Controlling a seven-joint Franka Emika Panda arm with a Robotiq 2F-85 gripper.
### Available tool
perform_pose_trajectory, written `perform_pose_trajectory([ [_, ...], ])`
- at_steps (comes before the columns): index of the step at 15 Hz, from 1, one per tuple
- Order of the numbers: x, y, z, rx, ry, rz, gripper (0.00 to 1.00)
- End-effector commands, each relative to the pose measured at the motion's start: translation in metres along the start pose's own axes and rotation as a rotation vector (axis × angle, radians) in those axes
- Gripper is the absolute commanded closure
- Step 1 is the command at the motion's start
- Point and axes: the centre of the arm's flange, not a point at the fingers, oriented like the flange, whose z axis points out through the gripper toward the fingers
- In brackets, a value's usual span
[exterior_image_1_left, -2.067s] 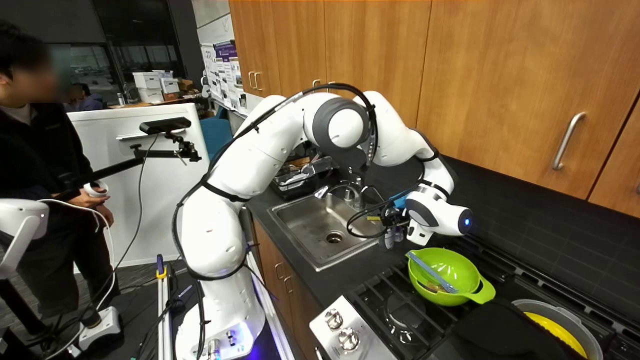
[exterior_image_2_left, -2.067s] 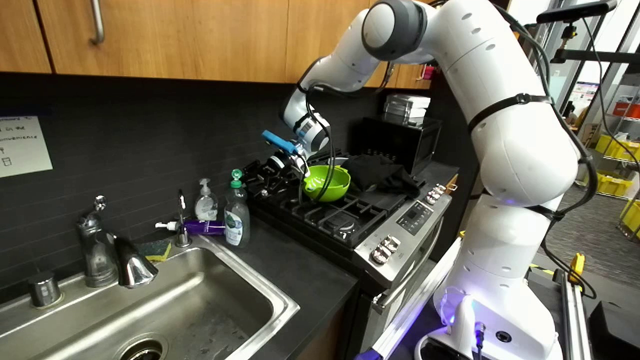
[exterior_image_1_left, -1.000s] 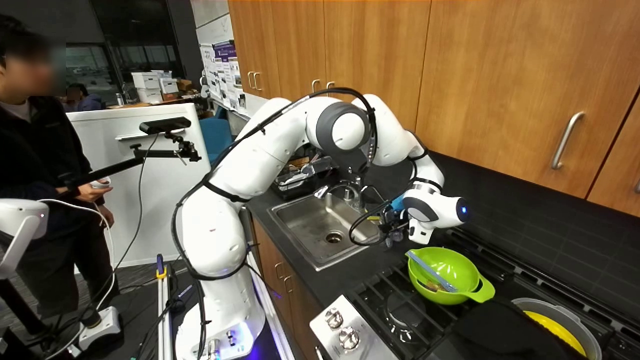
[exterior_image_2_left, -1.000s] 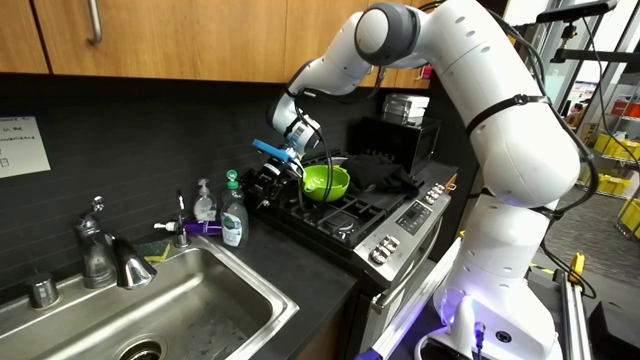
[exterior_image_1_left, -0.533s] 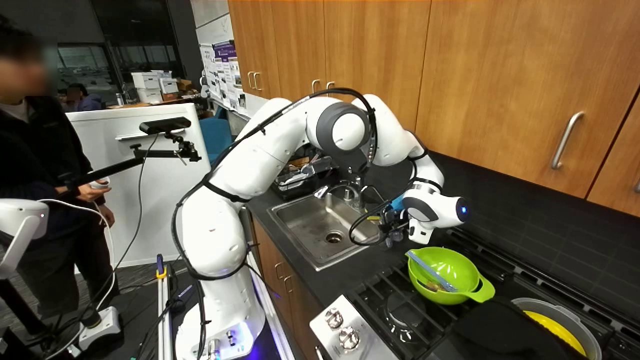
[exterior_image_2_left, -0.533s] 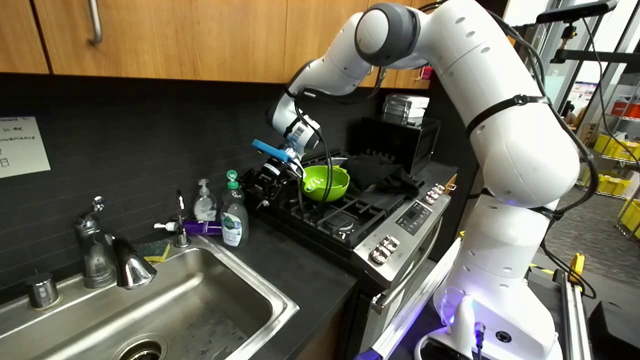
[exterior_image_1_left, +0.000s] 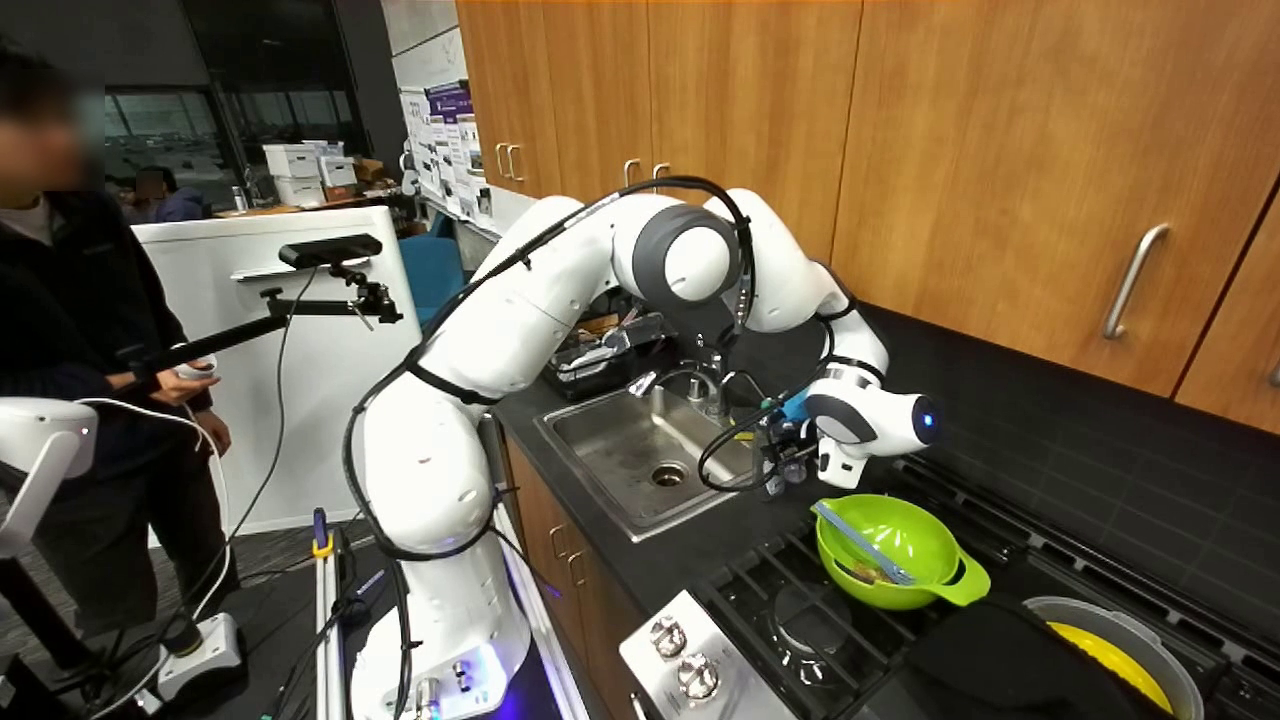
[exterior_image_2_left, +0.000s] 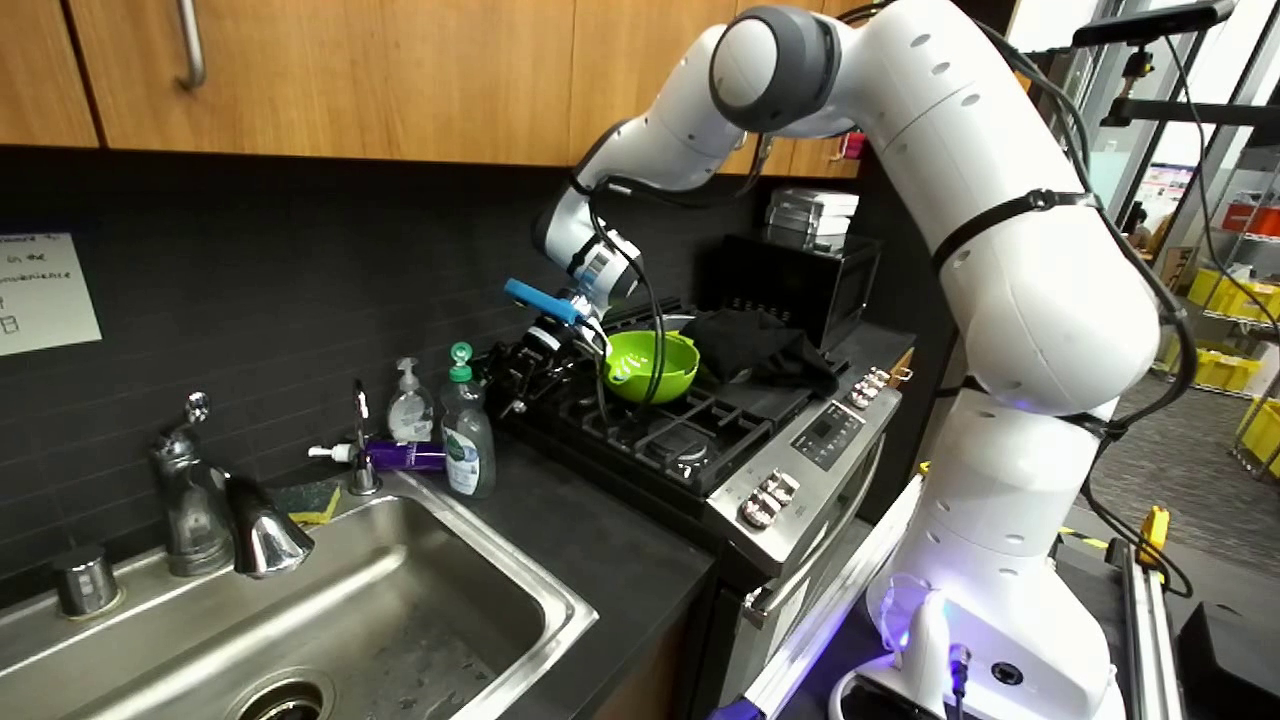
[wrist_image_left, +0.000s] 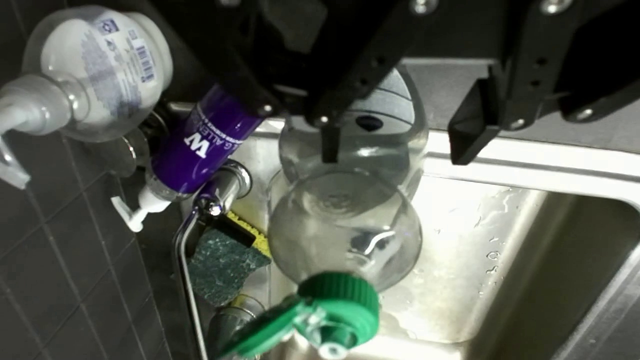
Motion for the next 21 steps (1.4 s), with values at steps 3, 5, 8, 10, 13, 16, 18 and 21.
perform_pose_trajectory([
  [3,-0.022,-0.043,0.004,-0.004,0.024,-0.033,0.27],
  [5,-0.02,-0.037,-0.001,0.008,0.023,-0.032,0.17],
  [8,-0.018,-0.035,-0.005,0.024,0.022,-0.03,0.01],
  [10,-0.019,-0.034,-0.007,0.031,0.022,-0.031,0.0],
  [13,-0.021,-0.036,-0.003,0.012,0.02,-0.043,0.0],
  [16,-0.025,-0.033,0.002,-0.023,0.038,-0.082,0.0],
  [18,-0.027,-0.031,0.002,-0.009,0.041,-0.101,0.0],
  [21,-0.027,-0.028,0.0,0.049,0.037,-0.15,0.0],
])
